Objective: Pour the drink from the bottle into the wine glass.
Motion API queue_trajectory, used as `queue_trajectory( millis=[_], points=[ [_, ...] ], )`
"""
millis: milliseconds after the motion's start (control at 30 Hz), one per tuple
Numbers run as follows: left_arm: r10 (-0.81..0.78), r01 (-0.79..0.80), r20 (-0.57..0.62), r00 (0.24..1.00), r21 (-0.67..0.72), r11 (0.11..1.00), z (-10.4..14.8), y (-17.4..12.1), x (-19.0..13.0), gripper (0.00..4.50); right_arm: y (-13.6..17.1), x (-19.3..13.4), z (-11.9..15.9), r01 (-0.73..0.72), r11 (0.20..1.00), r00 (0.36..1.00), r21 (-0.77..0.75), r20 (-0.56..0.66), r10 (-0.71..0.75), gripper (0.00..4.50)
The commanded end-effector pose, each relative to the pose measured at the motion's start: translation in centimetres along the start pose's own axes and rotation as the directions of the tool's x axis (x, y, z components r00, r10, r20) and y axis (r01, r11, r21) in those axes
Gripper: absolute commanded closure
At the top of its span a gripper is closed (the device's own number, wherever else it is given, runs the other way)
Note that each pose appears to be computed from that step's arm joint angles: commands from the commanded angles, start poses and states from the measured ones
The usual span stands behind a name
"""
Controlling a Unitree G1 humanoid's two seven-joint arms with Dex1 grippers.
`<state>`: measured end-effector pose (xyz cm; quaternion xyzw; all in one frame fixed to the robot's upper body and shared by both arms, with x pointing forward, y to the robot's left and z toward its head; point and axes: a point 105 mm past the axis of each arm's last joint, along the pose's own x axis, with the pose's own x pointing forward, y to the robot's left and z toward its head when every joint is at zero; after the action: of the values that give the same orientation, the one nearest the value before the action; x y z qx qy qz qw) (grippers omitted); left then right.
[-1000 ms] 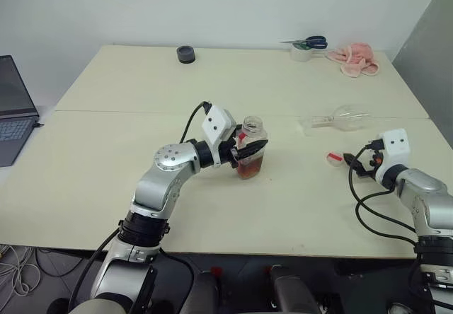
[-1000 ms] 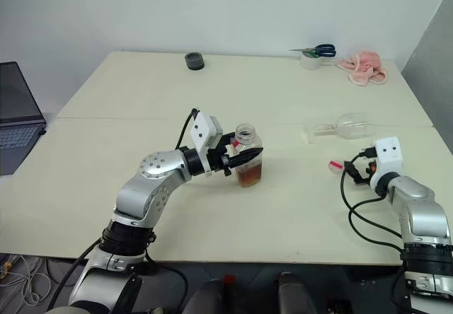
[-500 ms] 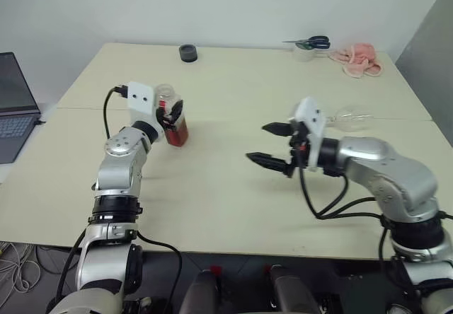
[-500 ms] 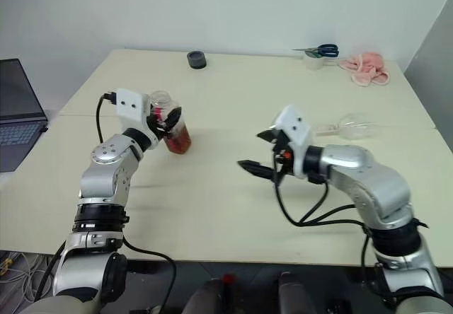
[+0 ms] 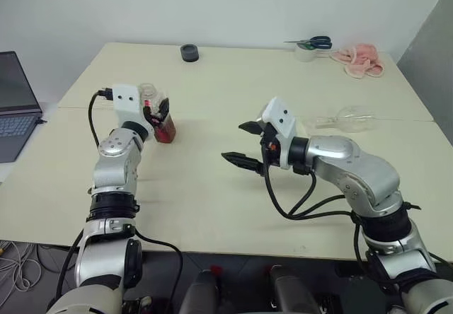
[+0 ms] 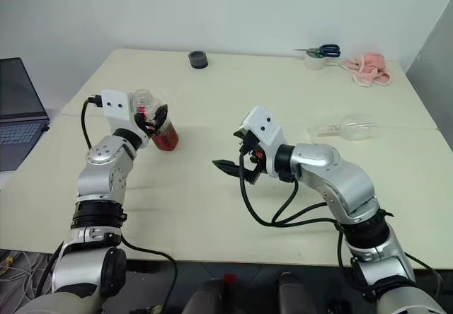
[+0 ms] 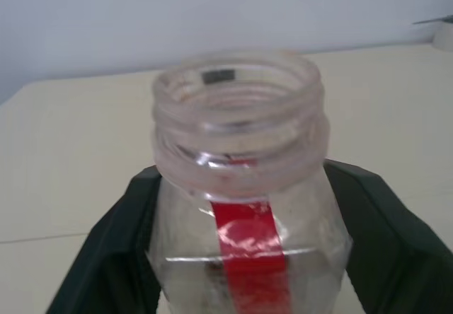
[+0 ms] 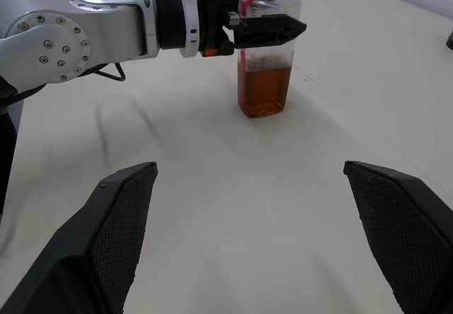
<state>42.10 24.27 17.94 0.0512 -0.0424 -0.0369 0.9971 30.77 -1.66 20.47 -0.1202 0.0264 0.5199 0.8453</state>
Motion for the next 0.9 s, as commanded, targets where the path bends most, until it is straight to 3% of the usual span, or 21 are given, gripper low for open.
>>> queue_trajectory(
  millis=[33,233,400,633,667,800,900],
  points=[
    [0.017,-0.017,0.059,0.998,0.009,1.000,1.9,0.4,-0.5,0.08,0.1,-0.1,1.2,0.002,0.999,0.999,-0.044,0.041,-0.001,0.00],
    [0.031,-0.033,0.059,0.998,0.031,0.999,2.3,0.9,-1.8,0.03,-0.2,-0.1,1.3,0.002,0.999,0.999,-0.049,0.042,0.000,0.00],
    [-0.016,0.014,0.061,0.998,0.019,1.000,2.6,0.7,-5.6,0.03,-1.4,-1.1,1.1,0.016,0.998,0.999,-0.062,0.032,-0.014,0.00],
    [0.083,-0.084,-0.050,0.995,-0.025,0.996,-1.5,3.0,-10.6,0.03,-3.7,-4.1,0.4,0.069,0.994,0.997,-0.087,-0.016,-0.071,0.00],
    [0.063,-0.065,-0.065,0.996,-0.033,0.997,-1.9,2.6,-11.0,0.03,-4.2,-4.7,0.2,0.091,0.992,0.995,-0.092,-0.027,-0.094,0.00],
    [-0.250,0.248,-0.086,0.965,-0.025,0.968,-1.8,-3.9,-11.0,0.03,-7.6,-7.4,-0.3,0.259,0.965,0.966,0.029,-0.009,-0.259,0.00],
    [-0.468,0.472,-0.082,0.880,0.027,0.881,-0.9,-9.4,-10.0,0.03,-9.7,-8.6,-0.4,0.312,0.889,0.928,0.335,0.092,-0.360,0.00]
  ],
)
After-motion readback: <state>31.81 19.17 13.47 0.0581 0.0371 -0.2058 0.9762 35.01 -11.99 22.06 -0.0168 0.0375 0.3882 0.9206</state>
